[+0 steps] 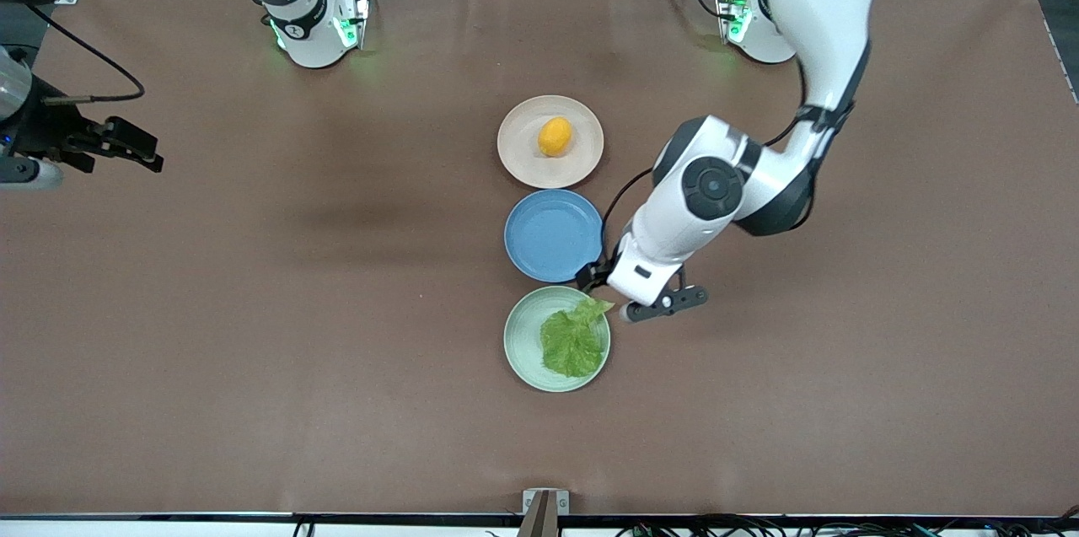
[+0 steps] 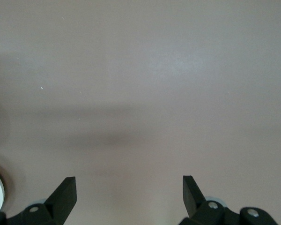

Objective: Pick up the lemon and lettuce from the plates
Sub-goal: 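Lower the left gripper onto the lettuce leaf on the green plate, then grasp and lift the lettuce with the left gripper while the right gripper reaches the lemon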

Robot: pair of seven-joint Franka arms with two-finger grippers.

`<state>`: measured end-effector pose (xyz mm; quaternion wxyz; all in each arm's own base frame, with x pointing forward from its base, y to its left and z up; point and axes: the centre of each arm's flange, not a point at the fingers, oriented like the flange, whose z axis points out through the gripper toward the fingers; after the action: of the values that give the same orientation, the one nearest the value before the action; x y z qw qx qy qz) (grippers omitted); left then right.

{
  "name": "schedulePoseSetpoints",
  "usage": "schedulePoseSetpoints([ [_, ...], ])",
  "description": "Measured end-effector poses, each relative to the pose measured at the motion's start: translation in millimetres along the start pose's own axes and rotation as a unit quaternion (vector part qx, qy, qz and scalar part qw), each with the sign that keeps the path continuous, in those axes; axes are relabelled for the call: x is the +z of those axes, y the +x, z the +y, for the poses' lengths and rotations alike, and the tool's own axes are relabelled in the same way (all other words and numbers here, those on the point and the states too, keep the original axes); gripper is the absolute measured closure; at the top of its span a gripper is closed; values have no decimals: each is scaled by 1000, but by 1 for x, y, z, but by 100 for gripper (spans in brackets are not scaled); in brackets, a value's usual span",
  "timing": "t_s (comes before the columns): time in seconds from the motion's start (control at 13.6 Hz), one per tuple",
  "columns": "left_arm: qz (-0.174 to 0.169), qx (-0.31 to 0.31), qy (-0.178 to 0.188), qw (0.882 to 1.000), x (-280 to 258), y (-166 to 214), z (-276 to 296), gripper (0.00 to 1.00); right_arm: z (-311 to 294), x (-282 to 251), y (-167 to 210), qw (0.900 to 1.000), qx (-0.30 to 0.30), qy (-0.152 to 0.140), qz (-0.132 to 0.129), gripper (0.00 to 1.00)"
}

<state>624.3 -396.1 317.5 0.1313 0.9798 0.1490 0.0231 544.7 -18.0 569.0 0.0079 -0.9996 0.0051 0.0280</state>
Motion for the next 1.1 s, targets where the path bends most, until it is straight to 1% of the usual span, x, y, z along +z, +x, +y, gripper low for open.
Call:
schedulePoseSetpoints([
  [0.15,32,-5,-31,999,39,5,5,0,-9,31,16,1000,-9,-1,-26,0],
  [0.22,44,-4,-40,998,55,6,6,0,-19,44,25,999,-18,-3,-33,0],
  [0.29,52,-3,-40,998,68,7,3,0,-35,51,30,999,-27,-3,-39,0],
  [0.37,57,2,-35,998,76,8,1,0,-52,55,31,999,-19,-3,-42,0],
  [0.51,67,16,-23,997,84,12,-3,0,-96,59,25,998,37,13,-54,0],
  [0.59,73,18,-24,997,86,14,-5,0,-126,61,17,996,63,16,-60,0],
  [0.73,83,18,-32,996,90,18,-6,0,-202,66,-12,992,107,15,-68,0],
  [0.81,84,18,-34,996,92,18,-7,0,-242,69,-32,990,125,12,-64,0],
  [0.95,83,17,-33,996,98,17,-8,1,-320,81,-78,986,157,11,-49,0],
  [1.1,80,19,-31,996,105,14,-8,8,-388,104,-126,982,186,24,-26,0],
])
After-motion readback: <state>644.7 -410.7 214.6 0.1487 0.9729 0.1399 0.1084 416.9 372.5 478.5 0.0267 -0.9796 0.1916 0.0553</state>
